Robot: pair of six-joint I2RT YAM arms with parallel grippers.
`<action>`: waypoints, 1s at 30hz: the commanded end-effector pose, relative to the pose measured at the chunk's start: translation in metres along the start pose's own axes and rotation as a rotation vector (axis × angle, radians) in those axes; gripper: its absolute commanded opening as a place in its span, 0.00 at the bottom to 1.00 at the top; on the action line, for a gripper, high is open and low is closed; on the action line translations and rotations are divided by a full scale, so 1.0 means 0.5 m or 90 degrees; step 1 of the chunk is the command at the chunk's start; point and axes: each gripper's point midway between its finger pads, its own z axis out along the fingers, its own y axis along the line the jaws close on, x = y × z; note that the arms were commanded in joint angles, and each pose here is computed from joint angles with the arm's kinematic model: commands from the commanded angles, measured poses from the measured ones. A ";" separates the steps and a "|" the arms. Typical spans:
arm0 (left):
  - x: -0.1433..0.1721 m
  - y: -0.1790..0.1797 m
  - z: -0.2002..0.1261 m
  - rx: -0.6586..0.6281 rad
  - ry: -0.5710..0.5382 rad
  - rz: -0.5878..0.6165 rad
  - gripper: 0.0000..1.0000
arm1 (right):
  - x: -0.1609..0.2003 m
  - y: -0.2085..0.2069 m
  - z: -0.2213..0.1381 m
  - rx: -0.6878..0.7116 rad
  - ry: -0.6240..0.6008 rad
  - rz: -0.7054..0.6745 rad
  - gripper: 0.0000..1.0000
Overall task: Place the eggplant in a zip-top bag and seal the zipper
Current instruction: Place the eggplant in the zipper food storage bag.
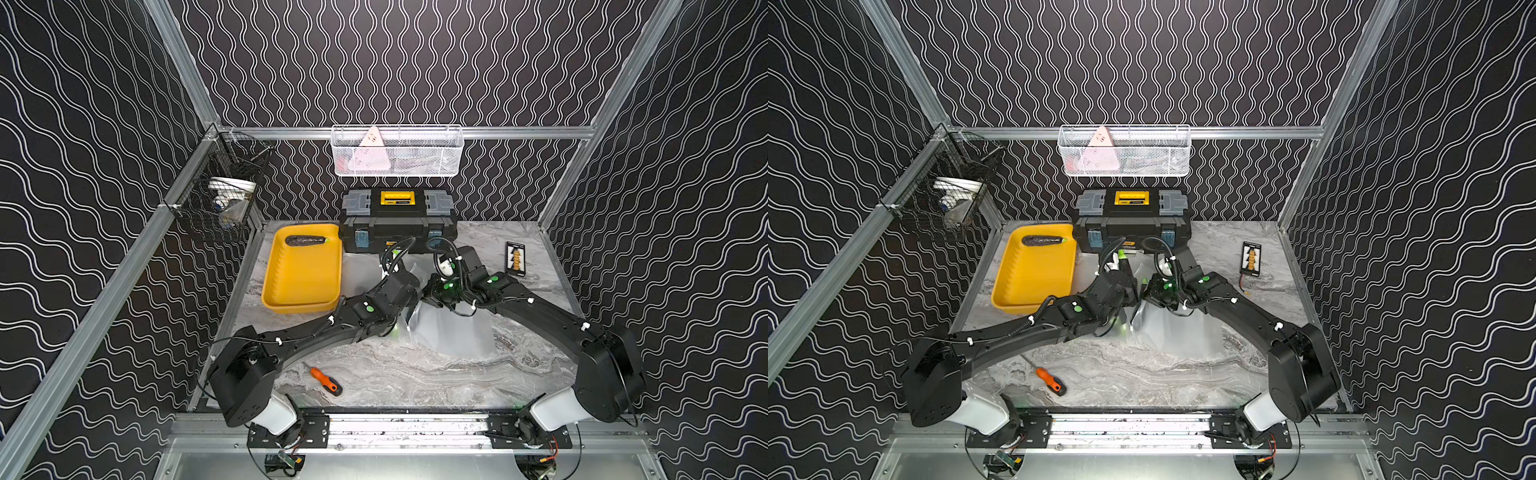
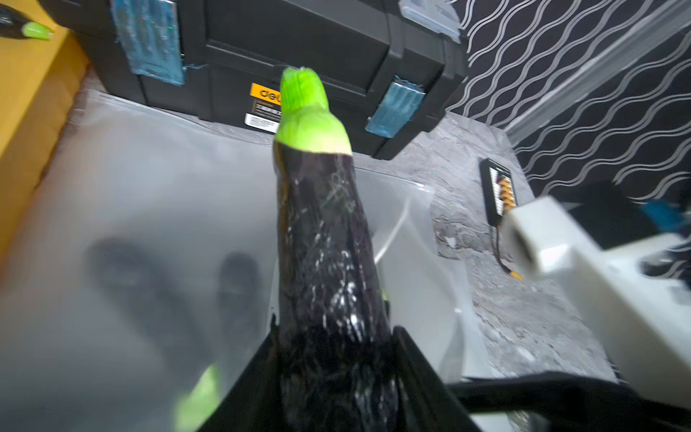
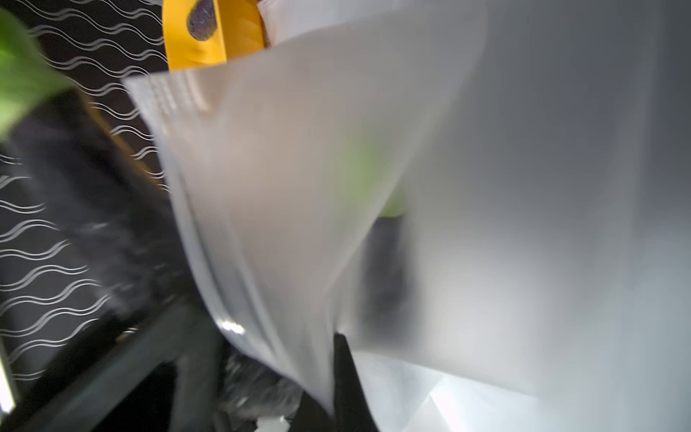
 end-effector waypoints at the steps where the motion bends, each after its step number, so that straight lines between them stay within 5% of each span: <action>1: -0.022 -0.010 -0.003 -0.002 -0.057 0.018 0.48 | -0.019 0.063 -0.021 -0.061 -0.015 0.015 0.04; 16: 0.042 -0.094 -0.012 0.147 0.064 0.085 0.71 | -0.041 0.043 -0.048 -0.012 -0.063 -0.019 0.04; 30: -0.040 -0.059 -0.023 0.192 0.094 -0.005 0.82 | -0.056 0.031 -0.062 -0.011 -0.081 -0.024 0.04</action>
